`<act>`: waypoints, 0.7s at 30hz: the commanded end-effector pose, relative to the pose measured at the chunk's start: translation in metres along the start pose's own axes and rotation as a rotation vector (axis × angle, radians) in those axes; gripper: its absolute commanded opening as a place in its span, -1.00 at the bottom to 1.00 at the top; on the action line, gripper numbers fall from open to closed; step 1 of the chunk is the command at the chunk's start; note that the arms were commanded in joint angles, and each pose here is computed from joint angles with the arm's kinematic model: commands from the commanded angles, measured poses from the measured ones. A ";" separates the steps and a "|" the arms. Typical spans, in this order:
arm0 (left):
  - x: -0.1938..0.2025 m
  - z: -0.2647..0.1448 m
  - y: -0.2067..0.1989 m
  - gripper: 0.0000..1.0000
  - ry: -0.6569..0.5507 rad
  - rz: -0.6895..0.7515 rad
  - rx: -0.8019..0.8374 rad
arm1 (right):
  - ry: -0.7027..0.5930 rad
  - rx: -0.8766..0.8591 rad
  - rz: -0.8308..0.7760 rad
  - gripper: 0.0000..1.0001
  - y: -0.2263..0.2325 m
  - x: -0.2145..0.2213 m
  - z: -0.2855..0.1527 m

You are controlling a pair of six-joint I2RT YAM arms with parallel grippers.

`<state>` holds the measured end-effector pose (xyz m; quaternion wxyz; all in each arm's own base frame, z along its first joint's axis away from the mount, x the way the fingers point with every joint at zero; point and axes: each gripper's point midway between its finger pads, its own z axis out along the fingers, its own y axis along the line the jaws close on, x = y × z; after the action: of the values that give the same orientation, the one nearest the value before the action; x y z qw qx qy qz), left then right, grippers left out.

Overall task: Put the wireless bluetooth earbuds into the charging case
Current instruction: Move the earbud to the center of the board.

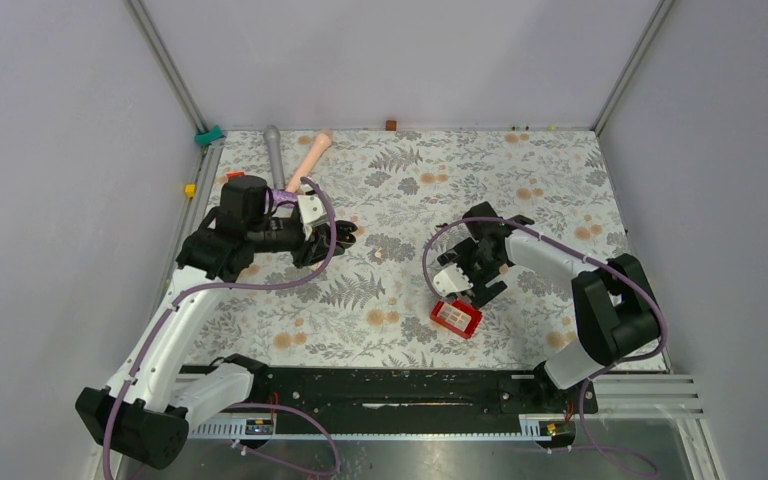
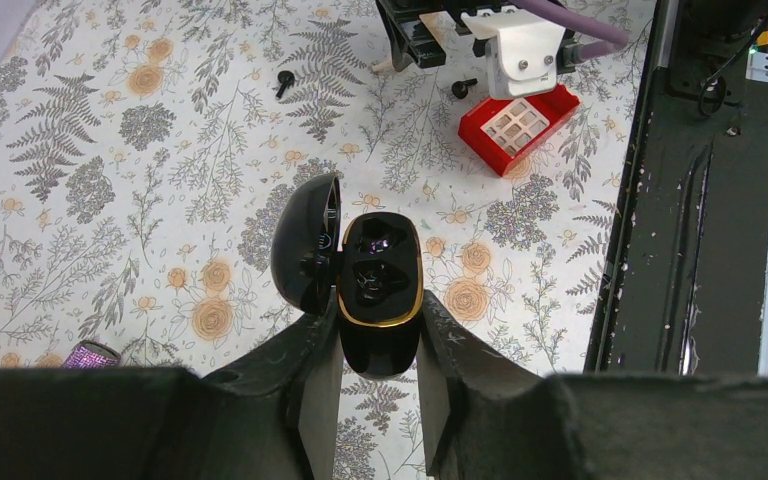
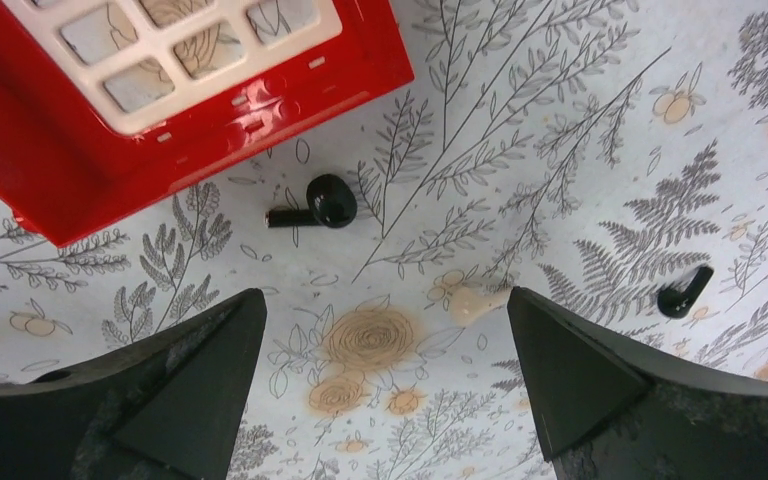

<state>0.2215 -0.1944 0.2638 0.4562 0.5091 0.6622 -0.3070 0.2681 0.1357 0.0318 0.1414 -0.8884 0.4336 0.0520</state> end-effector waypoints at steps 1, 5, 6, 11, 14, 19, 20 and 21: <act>-0.010 -0.003 0.002 -1.00 -0.036 0.056 -0.019 | -0.103 -0.022 -0.036 0.99 0.002 -0.020 0.006; -0.011 -0.003 0.002 -1.00 -0.037 0.060 -0.020 | -0.134 -0.031 -0.045 0.99 0.003 -0.028 0.013; -0.010 -0.003 0.002 -1.00 -0.036 0.058 -0.019 | -0.137 -0.034 -0.047 0.99 0.003 -0.030 0.014; -0.011 -0.003 0.002 -1.00 -0.037 0.061 -0.020 | -0.159 -0.050 -0.045 0.99 0.002 -0.036 0.019; -0.010 -0.004 0.002 -1.00 -0.036 0.061 -0.021 | -0.169 -0.055 -0.029 0.99 -0.002 -0.040 0.022; -0.011 -0.004 0.002 -1.00 -0.037 0.062 -0.022 | -0.136 0.008 -0.001 0.98 -0.022 -0.033 0.030; -0.010 -0.004 0.002 -1.00 -0.036 0.063 -0.022 | -0.118 0.037 -0.004 0.97 -0.029 -0.030 0.031; -0.010 -0.004 0.002 -1.00 -0.036 0.063 -0.023 | -0.103 0.061 -0.004 0.97 -0.035 -0.026 0.033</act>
<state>0.2209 -0.1942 0.2649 0.4581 0.5096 0.6608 -0.3062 0.2557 0.1686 0.0145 0.1517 -0.8869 0.4216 0.1124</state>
